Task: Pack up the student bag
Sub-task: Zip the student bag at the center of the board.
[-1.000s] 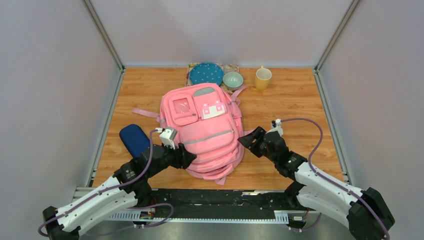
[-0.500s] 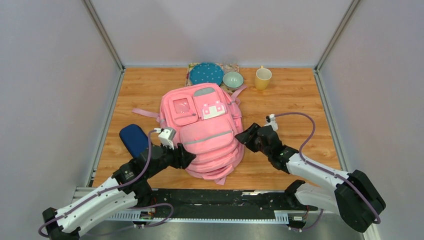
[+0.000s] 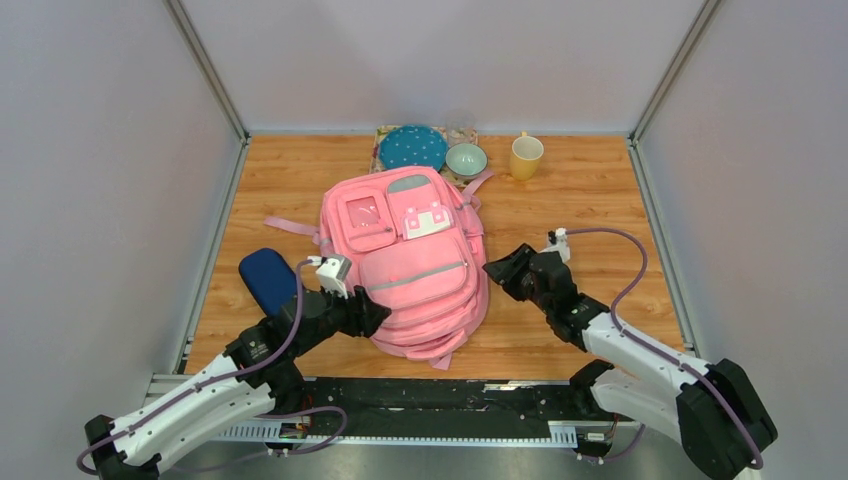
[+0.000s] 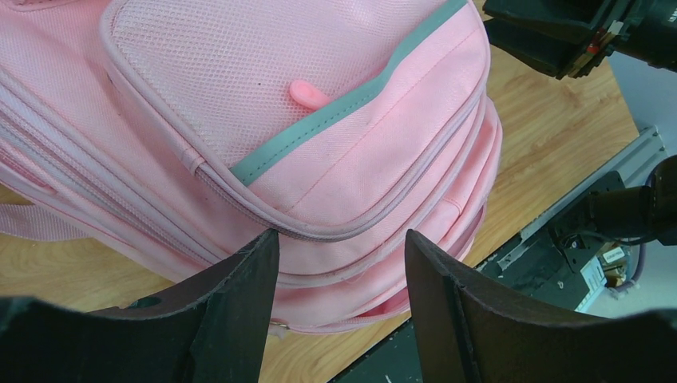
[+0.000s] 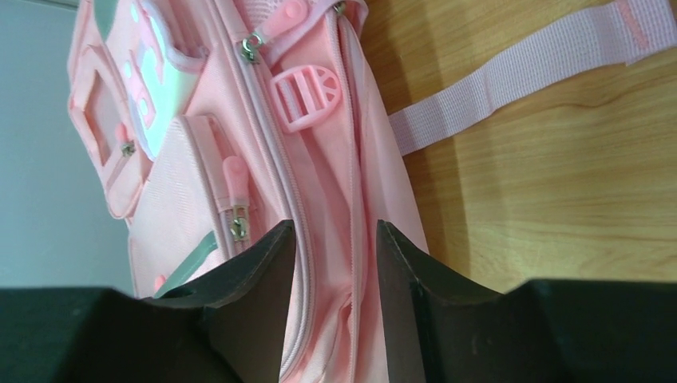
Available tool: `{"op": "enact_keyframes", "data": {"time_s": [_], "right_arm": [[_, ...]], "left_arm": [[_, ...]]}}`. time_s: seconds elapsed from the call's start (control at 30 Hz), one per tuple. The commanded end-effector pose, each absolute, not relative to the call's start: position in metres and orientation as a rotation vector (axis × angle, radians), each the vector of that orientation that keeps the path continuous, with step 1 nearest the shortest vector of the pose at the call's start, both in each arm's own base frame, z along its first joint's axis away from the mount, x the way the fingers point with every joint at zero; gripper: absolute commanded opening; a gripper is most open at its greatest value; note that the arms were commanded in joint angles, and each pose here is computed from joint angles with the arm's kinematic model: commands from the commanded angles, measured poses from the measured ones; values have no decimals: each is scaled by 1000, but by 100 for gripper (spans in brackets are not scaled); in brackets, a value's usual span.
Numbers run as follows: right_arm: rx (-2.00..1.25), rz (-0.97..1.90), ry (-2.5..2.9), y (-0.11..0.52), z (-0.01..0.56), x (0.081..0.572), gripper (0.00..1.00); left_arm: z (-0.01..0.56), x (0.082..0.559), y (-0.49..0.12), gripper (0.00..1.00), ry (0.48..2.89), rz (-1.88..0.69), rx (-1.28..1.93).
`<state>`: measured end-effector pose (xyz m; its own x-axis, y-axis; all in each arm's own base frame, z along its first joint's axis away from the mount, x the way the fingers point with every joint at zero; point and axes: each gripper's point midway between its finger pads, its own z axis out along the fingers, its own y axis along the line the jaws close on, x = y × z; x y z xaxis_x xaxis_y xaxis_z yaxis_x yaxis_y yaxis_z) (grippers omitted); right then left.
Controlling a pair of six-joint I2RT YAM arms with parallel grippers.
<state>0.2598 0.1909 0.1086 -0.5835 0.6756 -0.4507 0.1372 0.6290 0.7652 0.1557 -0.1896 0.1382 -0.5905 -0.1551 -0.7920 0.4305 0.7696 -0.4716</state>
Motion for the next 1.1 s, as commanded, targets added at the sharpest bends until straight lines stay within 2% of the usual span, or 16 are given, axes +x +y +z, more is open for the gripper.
{"op": "enact_keyframes", "data": {"time_s": [0.0, 0.23, 0.4, 0.5, 0.73, 0.93, 1.07], "right_arm": [[598, 915, 2097, 201, 109, 267, 43], [546, 939, 2170, 218, 100, 271, 40], [542, 945, 2175, 220, 97, 272, 24], [548, 953, 2171, 220, 97, 271, 22], [553, 993, 2223, 228, 90, 268, 20], [608, 871, 2253, 214, 79, 269, 25], [605, 844, 2261, 212, 77, 270, 24]], "left_arm": [[164, 162, -197, 67, 1978, -864, 188], [166, 162, -195, 67, 1976, -859, 184], [166, 162, -194, 67, 1977, -851, 183], [166, 163, -192, 67, 1974, -846, 177], [167, 162, -192, 66, 1972, -849, 181], [167, 162, -191, 67, 1975, -842, 179], [165, 162, -191, 67, 1979, -839, 178]]}}
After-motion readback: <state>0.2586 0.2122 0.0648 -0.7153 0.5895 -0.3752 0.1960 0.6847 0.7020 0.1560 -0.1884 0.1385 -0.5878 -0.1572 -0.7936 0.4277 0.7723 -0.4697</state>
